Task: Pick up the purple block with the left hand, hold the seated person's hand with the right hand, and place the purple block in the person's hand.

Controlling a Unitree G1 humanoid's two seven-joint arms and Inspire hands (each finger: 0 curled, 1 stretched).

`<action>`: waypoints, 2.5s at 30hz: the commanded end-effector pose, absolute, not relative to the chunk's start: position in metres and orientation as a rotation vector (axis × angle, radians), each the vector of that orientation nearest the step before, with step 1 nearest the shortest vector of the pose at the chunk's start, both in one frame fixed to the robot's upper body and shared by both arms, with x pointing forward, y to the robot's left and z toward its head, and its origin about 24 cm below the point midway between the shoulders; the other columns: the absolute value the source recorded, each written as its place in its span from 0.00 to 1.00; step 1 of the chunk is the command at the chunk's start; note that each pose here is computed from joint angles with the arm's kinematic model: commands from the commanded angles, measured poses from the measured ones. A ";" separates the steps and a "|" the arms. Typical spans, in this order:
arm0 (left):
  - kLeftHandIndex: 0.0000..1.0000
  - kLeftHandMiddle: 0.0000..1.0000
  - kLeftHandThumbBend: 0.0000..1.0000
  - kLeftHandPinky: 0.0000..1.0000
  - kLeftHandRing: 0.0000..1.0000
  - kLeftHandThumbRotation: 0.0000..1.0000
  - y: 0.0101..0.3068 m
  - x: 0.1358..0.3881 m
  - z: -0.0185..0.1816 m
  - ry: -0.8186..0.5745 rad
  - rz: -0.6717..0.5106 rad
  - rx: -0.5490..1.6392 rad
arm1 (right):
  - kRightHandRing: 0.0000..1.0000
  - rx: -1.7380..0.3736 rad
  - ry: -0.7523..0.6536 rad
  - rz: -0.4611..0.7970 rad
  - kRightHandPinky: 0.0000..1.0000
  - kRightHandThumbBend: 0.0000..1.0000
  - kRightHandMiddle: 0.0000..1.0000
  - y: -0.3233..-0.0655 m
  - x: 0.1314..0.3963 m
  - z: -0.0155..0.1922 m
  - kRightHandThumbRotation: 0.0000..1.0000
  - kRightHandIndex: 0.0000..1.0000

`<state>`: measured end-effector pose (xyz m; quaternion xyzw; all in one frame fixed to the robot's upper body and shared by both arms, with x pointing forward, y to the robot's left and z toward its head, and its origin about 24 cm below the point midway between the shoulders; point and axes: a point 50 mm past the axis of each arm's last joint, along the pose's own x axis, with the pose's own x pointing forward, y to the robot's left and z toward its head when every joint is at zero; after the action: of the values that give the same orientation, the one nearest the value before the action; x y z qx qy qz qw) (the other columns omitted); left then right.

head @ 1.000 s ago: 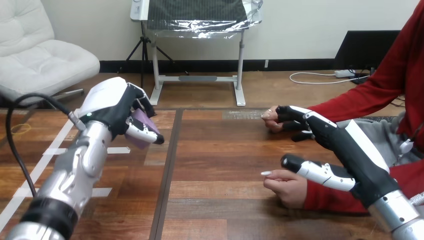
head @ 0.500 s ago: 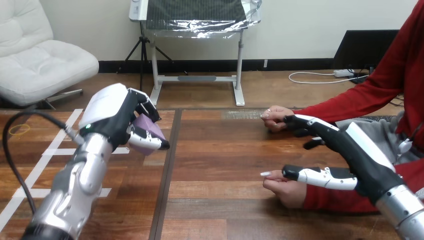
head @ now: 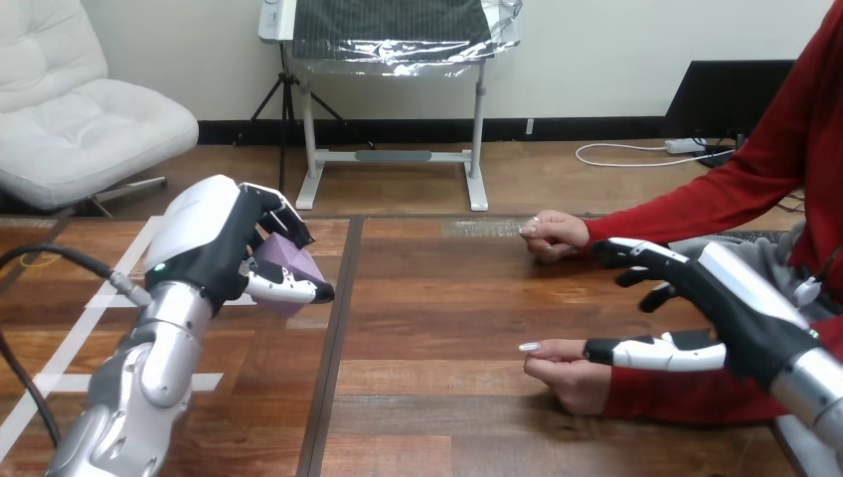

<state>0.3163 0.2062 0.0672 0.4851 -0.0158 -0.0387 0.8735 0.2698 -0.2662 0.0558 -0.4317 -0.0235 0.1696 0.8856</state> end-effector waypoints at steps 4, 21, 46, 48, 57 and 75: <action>0.44 0.45 0.73 0.38 0.39 0.00 0.205 0.320 0.128 -0.251 0.005 0.960 | 0.82 -1.061 -0.171 0.326 0.66 1.00 0.87 -0.273 0.308 0.104 0.53 0.89; 0.43 0.44 0.73 0.36 0.38 0.00 0.203 0.315 0.130 -0.245 0.008 0.937 | 0.84 -1.215 -0.078 0.376 0.73 1.00 0.87 -0.282 0.322 0.104 0.49 0.88; 0.43 0.43 0.74 0.36 0.38 0.00 0.205 0.316 0.131 -0.244 0.011 0.935 | 0.84 -1.341 0.059 0.484 0.84 1.00 0.85 -0.285 0.331 0.093 0.42 0.86; 0.43 0.43 0.74 0.36 0.38 0.00 0.205 0.316 0.131 -0.243 0.012 0.937 | 0.83 -1.340 0.070 0.486 0.84 1.00 0.85 -0.286 0.331 0.092 0.41 0.86; 0.43 0.44 0.75 0.36 0.38 0.00 0.205 0.317 0.132 -0.238 0.013 0.922 | 0.83 -1.354 0.135 0.509 0.83 1.00 0.84 -0.287 0.333 0.084 0.39 0.85; 0.43 0.43 0.75 0.36 0.38 0.00 0.204 0.318 0.134 -0.248 0.009 0.912 | 0.82 -1.339 0.271 0.525 0.66 1.00 0.84 -0.282 0.333 0.066 0.24 0.83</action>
<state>0.3115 0.2057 0.1047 0.4489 -0.0657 -0.0167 0.8910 0.3152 -0.2961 0.0480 -0.6065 0.1547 0.2482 0.7393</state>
